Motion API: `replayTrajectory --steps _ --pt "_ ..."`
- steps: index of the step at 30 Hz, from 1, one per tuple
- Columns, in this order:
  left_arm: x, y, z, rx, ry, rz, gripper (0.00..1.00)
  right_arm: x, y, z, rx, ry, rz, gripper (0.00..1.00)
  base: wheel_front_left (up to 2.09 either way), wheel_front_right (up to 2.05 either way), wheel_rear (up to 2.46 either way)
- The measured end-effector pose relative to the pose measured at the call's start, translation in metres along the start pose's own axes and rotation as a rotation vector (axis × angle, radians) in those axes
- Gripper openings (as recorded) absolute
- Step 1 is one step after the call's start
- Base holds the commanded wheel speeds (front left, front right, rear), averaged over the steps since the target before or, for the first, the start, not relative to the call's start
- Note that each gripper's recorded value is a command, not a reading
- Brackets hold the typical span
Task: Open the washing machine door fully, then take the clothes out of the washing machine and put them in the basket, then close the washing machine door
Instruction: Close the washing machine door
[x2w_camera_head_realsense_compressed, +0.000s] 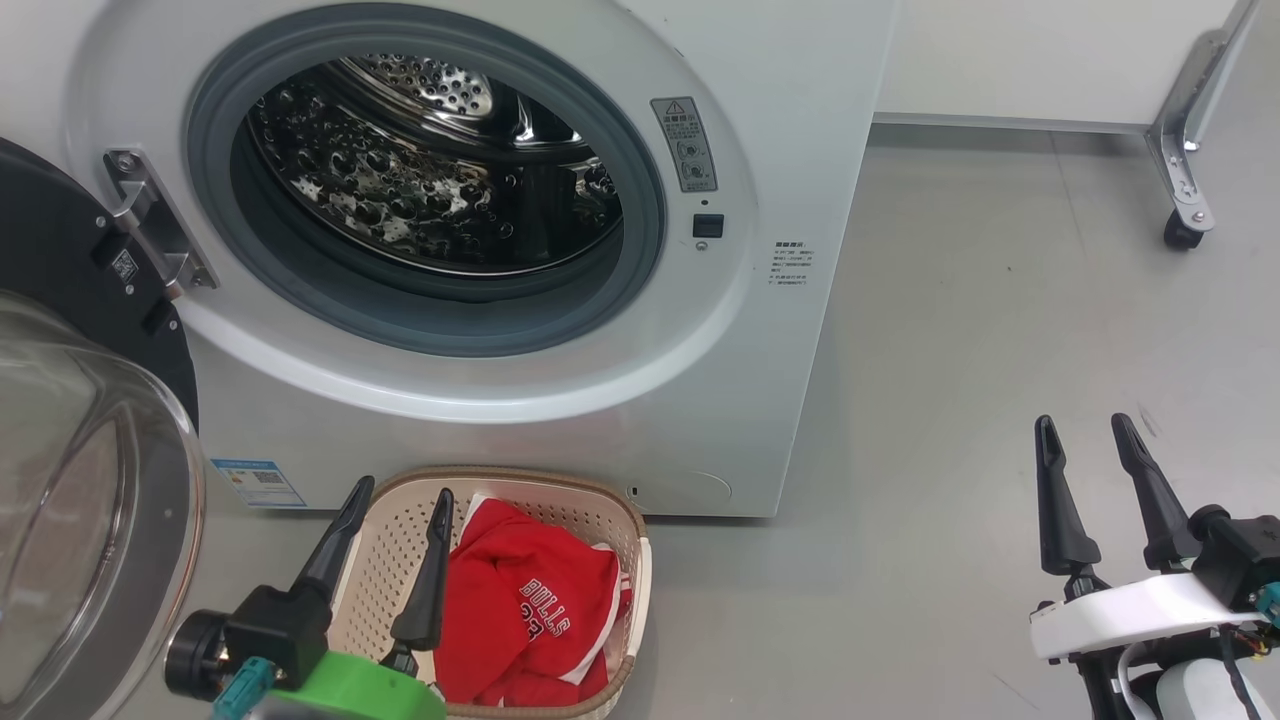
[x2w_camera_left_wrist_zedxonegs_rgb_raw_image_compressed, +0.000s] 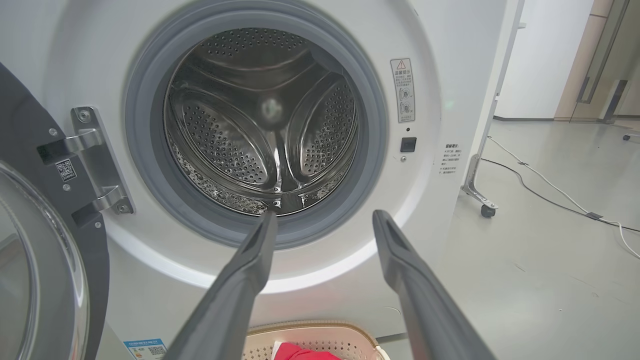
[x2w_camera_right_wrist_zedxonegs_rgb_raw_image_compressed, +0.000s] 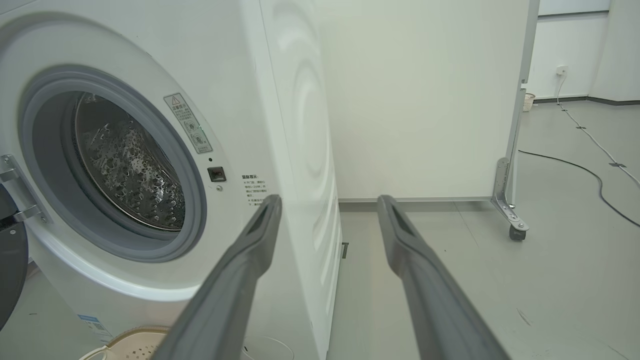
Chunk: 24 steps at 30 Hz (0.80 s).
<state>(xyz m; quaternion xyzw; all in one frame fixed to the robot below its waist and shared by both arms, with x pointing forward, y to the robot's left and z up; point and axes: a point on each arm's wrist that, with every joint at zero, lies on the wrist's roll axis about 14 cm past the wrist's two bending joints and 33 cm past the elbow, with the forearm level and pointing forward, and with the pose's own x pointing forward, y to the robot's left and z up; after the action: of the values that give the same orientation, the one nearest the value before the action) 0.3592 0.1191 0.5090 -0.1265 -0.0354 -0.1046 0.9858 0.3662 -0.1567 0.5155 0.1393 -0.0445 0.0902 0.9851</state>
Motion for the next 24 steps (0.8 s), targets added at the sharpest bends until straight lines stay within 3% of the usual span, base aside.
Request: replayTrajectory --steps 24 --pt "-0.0001 0.0014 -0.0002 -0.001 0.000 0.004 1.00 0.0005 -0.0003 -0.0020 0.005 0.004 -0.004 1.00 -0.79 0.79 0.00"
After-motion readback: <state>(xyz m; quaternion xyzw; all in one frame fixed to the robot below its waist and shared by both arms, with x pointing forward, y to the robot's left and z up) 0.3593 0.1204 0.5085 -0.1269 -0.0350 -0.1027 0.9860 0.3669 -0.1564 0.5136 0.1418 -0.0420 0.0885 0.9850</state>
